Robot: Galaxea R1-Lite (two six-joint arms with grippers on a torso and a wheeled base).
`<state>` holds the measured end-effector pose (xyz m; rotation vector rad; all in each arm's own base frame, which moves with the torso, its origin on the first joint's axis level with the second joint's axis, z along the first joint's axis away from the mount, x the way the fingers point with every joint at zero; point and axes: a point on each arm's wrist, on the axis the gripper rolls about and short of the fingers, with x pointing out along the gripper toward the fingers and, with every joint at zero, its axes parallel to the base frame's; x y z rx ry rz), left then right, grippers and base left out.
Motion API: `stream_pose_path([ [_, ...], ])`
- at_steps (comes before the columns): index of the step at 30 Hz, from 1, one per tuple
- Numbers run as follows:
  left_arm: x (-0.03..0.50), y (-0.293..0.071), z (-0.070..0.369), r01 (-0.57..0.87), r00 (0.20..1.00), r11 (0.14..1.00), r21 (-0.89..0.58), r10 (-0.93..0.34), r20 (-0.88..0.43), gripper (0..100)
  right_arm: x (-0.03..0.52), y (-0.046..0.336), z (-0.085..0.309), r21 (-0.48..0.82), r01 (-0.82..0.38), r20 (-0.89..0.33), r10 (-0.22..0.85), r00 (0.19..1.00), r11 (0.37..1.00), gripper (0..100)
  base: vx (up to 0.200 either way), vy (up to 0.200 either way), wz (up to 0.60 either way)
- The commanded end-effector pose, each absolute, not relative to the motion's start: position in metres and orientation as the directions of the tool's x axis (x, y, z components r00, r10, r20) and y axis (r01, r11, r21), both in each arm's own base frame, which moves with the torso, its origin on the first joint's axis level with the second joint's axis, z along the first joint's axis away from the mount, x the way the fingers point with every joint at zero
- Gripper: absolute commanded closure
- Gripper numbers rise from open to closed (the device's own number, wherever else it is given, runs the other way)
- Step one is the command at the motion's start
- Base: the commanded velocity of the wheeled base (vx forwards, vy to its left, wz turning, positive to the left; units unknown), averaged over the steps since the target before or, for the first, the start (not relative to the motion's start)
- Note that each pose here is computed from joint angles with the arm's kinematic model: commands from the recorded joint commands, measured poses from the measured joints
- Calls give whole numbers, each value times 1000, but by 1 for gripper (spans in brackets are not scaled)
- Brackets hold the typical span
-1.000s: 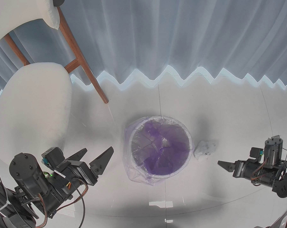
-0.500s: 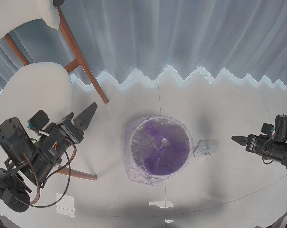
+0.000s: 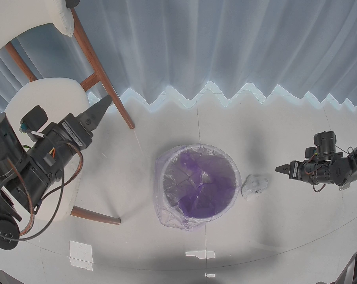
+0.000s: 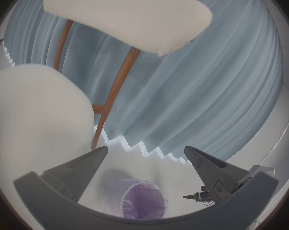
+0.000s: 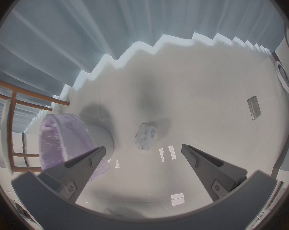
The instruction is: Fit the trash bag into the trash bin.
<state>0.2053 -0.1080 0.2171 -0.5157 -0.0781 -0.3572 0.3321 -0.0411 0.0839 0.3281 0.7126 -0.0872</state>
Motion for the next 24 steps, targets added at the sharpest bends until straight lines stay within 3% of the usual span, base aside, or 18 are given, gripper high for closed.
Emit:
stream_pose_path([
  [1, 169, -84, 213, 341, 939, 870, -358, -296, 174, 0, 371, -47, 34, 237, 220, -703, 11, 711, 946, 0, 0, 0, 0],
  [3, 159, -72, 202, 301, 952, 905, -300, -268, 146, 0, 378, -48, 29, 233, 225, -706, 5, 708, 946, 0, 0, 0, 0],
  [5, 150, -46, 189, 180, 981, 957, -227, -157, 115, 0, 387, -49, 21, 228, 231, -711, -1, 704, 946, 0, 0, 0, 0],
  [10, 139, -15, 178, -2, 995, 979, -206, 22, 97, 0, 399, -50, 4, 208, 247, -726, -20, 688, 946, 0, 0, 0, 0],
  [24, 72, -1, 150, -86, 993, 988, -127, 95, 67, 0, 427, -40, -25, 201, 229, -727, -11, 686, 952, 0, 0, 0, 0],
])
